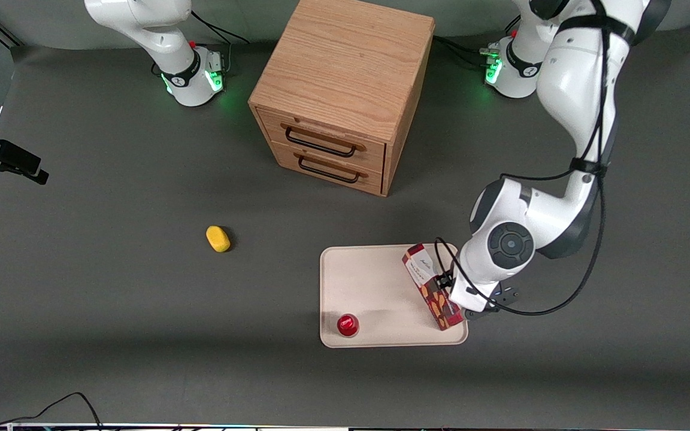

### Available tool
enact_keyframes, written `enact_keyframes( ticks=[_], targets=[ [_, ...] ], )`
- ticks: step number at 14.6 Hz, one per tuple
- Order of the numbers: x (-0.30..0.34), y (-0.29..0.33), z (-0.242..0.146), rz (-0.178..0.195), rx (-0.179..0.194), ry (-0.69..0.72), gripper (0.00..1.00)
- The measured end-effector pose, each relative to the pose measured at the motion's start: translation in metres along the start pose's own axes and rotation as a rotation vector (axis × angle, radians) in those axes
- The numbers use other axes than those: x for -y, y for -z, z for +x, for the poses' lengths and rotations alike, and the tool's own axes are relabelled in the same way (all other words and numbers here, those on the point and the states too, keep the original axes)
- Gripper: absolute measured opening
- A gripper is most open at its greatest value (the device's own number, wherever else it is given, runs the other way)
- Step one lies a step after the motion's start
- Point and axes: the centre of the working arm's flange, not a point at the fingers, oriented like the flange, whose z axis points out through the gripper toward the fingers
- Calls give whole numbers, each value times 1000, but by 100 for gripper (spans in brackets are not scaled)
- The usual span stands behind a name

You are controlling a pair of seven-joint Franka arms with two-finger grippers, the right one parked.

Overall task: Place red cookie box on tray
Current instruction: 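Open the left gripper and raise it away from the tray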

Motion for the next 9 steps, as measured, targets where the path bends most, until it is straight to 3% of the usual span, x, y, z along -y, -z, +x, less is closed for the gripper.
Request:
enact_keyframes(
  ticks=[3,6,9],
  targets=[
    [38,87,-9,26,89,-88,100],
    [112,145,0,46,91,-177,100],
    [204,155,1,53,75,-230,100]
  ],
)
